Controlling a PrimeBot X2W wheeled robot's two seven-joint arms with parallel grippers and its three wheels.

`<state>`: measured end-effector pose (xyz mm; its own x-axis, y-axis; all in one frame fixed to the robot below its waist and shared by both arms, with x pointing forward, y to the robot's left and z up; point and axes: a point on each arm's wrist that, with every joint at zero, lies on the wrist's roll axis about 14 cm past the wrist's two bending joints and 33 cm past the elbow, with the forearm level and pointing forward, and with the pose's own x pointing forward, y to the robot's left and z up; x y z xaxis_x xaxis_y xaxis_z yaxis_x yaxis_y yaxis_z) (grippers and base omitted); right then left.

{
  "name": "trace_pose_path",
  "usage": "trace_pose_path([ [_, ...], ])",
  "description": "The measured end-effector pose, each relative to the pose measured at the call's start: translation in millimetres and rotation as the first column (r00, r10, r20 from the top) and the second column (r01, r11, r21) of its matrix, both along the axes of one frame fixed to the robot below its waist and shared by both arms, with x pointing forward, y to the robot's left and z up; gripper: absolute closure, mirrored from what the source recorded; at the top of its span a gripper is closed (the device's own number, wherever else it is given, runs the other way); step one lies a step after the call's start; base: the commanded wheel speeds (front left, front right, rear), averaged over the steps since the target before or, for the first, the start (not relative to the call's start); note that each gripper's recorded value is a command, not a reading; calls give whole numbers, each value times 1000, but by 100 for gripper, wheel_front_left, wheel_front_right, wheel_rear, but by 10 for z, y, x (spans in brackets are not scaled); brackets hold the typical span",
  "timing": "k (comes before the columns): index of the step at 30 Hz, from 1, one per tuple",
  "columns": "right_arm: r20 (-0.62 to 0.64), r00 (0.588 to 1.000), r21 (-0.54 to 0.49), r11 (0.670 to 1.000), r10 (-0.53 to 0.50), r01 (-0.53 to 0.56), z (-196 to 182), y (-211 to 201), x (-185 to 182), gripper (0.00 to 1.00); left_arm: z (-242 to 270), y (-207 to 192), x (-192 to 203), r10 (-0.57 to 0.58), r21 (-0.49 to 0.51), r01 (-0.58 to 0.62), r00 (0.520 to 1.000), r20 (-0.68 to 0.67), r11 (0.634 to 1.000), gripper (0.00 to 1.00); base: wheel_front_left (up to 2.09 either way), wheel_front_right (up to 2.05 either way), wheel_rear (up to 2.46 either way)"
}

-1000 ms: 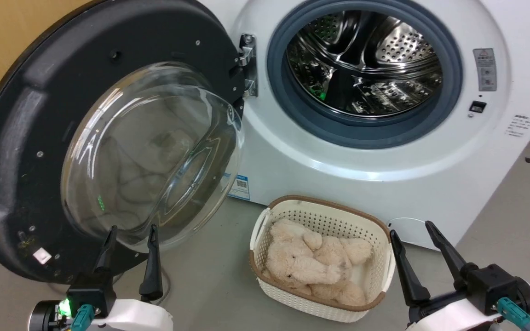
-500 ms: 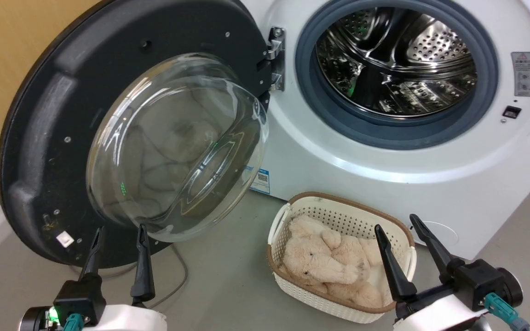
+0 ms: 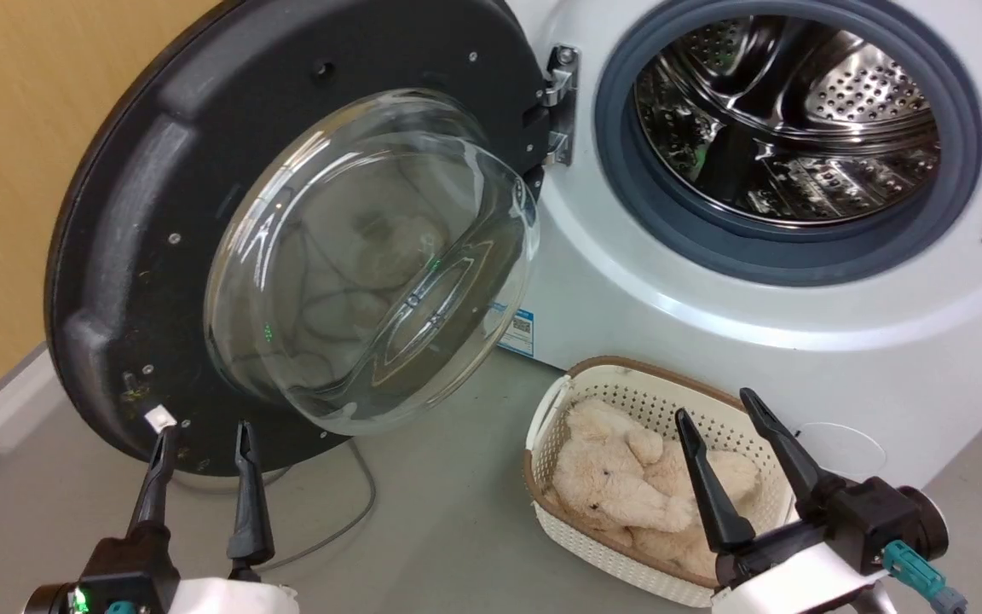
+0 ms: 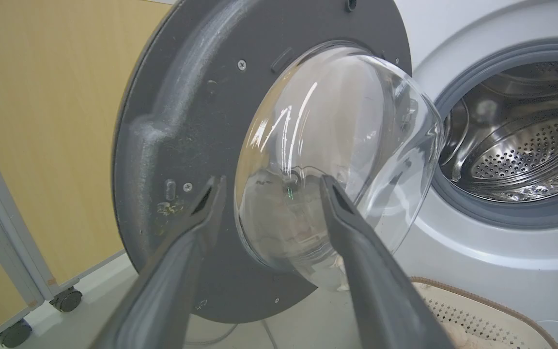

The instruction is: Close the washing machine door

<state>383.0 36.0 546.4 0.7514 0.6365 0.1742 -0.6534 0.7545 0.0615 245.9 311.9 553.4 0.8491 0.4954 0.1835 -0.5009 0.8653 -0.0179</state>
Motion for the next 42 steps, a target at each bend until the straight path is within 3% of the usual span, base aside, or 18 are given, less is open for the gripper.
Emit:
trace_pose_path([
  [30,18,981,65,979,191,-191,46,584,-172,0,107,290,-566,185,13,-186,981,65,982,0,0,0,0],
  [41,18,981,69,978,194,-194,49,595,-169,0,42,255,-549,159,-2,-159,986,50,987,0,0,0,0],
  [42,18,981,69,979,193,-194,48,594,-167,0,52,254,-549,159,-1,-159,986,53,987,22,0,0,0],
])
